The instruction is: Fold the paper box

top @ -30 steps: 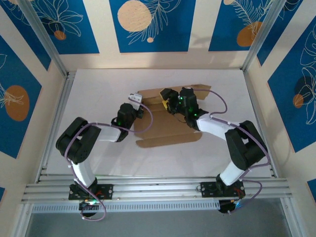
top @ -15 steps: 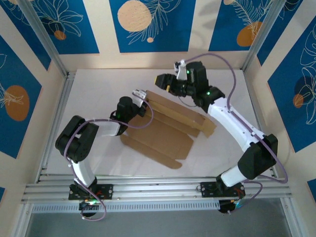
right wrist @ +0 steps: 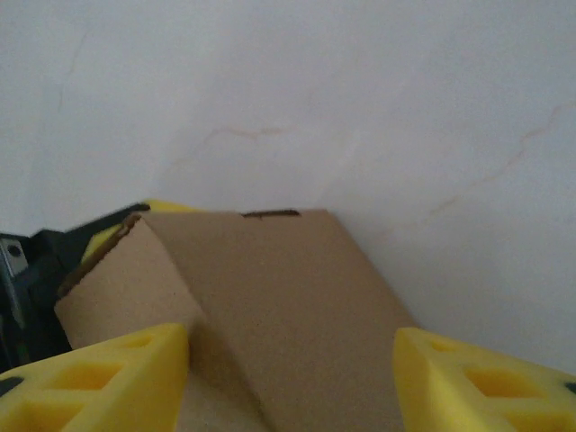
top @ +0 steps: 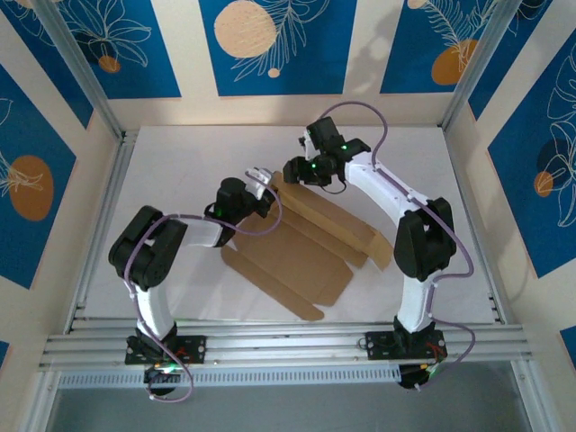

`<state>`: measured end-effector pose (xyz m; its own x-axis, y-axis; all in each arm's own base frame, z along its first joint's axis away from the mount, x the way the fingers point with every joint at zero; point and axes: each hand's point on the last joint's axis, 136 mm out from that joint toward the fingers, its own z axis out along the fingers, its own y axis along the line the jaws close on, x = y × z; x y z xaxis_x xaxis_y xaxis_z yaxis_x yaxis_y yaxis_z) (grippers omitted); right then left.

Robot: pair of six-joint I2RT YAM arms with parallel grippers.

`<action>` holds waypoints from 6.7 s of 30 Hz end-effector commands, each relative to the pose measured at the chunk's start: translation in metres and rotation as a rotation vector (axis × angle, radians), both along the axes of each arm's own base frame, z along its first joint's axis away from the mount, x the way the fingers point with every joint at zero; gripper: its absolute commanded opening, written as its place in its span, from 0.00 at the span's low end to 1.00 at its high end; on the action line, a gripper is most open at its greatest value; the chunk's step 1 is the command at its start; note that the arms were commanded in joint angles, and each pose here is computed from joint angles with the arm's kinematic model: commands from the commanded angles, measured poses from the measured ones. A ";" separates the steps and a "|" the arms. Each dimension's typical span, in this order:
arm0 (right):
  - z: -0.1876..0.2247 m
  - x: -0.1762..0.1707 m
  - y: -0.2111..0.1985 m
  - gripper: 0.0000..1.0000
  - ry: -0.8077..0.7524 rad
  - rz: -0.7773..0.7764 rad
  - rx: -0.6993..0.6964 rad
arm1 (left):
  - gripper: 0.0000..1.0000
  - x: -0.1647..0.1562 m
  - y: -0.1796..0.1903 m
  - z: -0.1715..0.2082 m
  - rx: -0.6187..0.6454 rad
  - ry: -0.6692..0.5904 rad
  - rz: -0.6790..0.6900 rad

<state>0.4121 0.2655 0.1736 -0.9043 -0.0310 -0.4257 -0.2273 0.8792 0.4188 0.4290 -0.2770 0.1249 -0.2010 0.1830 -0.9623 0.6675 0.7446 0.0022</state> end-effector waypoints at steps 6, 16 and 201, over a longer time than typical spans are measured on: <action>-0.024 -0.011 0.008 0.58 0.019 0.088 -0.082 | 0.18 0.009 0.006 0.003 -0.036 -0.006 0.046; -0.046 -0.021 0.005 0.54 0.040 0.097 -0.127 | 0.34 0.005 0.014 -0.002 -0.002 -0.001 0.074; 0.017 -0.184 -0.150 0.63 0.186 -0.593 0.065 | 0.78 0.028 -0.023 0.081 -0.130 0.365 0.022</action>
<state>0.2343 0.1213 0.2028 -0.8249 0.4999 -0.2639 0.3327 0.8067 0.4884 0.4635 -0.2998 0.2012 -0.5498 0.0429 -0.8342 0.5746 0.7442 -0.3405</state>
